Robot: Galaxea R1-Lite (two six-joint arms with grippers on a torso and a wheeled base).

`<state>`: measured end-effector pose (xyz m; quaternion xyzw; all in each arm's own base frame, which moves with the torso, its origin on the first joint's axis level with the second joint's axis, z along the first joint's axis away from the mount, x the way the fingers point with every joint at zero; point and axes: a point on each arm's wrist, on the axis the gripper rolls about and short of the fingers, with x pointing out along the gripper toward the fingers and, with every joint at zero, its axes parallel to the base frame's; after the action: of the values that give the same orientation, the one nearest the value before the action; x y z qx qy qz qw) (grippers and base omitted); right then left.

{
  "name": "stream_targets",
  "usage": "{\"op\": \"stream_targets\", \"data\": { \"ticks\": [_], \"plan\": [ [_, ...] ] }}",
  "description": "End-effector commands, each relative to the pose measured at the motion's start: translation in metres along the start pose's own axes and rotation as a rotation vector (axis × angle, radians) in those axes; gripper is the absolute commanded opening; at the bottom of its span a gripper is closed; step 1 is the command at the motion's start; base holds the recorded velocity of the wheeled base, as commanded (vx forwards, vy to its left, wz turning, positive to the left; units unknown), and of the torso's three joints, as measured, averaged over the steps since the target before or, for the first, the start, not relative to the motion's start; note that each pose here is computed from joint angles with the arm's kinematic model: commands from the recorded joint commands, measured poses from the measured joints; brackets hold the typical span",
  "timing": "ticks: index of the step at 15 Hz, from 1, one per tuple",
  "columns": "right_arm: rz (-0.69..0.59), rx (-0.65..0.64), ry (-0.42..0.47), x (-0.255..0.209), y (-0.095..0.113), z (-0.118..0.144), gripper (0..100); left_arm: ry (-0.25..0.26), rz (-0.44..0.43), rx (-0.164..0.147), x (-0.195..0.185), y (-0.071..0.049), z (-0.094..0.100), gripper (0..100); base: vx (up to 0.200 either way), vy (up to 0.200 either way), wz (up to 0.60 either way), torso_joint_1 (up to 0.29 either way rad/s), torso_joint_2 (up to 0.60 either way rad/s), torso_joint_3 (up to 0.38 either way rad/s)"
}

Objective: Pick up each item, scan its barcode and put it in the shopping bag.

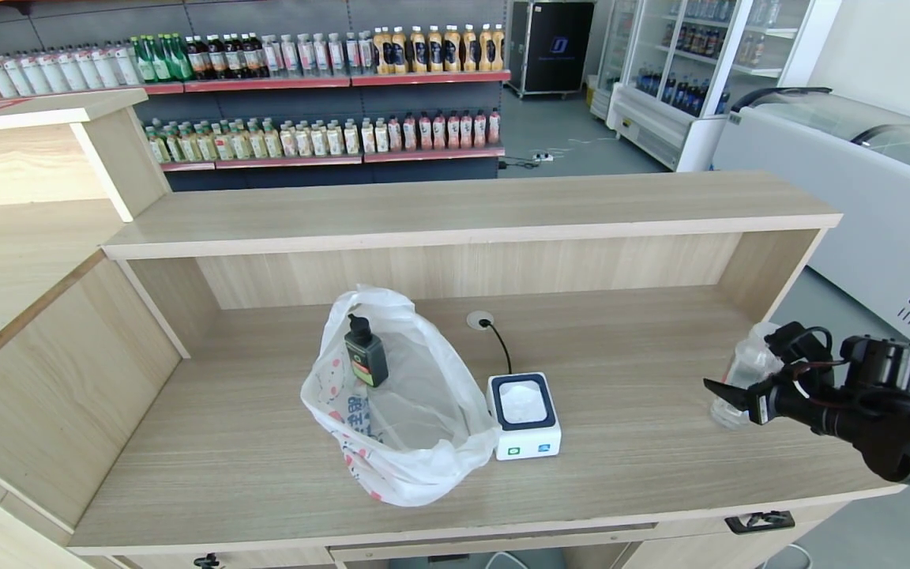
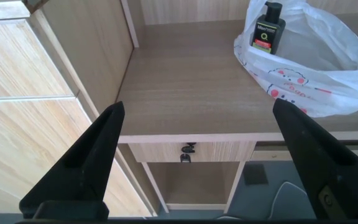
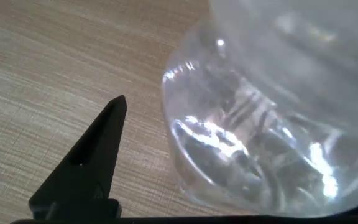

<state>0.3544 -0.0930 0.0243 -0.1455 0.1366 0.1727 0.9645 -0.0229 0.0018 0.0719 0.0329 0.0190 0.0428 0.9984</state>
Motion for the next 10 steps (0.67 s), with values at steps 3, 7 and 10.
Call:
{"op": "stream_targets", "data": {
  "ticks": [3,7,10],
  "plan": [
    [-0.006,-0.008,-0.015,-0.001,0.000,0.002,0,0.000,0.001,0.000,0.000,0.000,0.000,100,0.000,0.000,0.00,0.000,0.00,0.000],
    [-0.013,-0.008,-0.021,-0.004,-0.001,0.006,0,0.000,0.001,0.000,0.000,0.000,0.000,100,0.000,0.000,0.00,0.000,0.00,0.000],
    [-0.019,0.026,-0.036,-0.007,-0.002,0.014,0,0.000,0.001,0.000,0.000,0.000,0.000,100,0.000,0.000,0.00,0.000,0.00,0.000]
  ]
}}
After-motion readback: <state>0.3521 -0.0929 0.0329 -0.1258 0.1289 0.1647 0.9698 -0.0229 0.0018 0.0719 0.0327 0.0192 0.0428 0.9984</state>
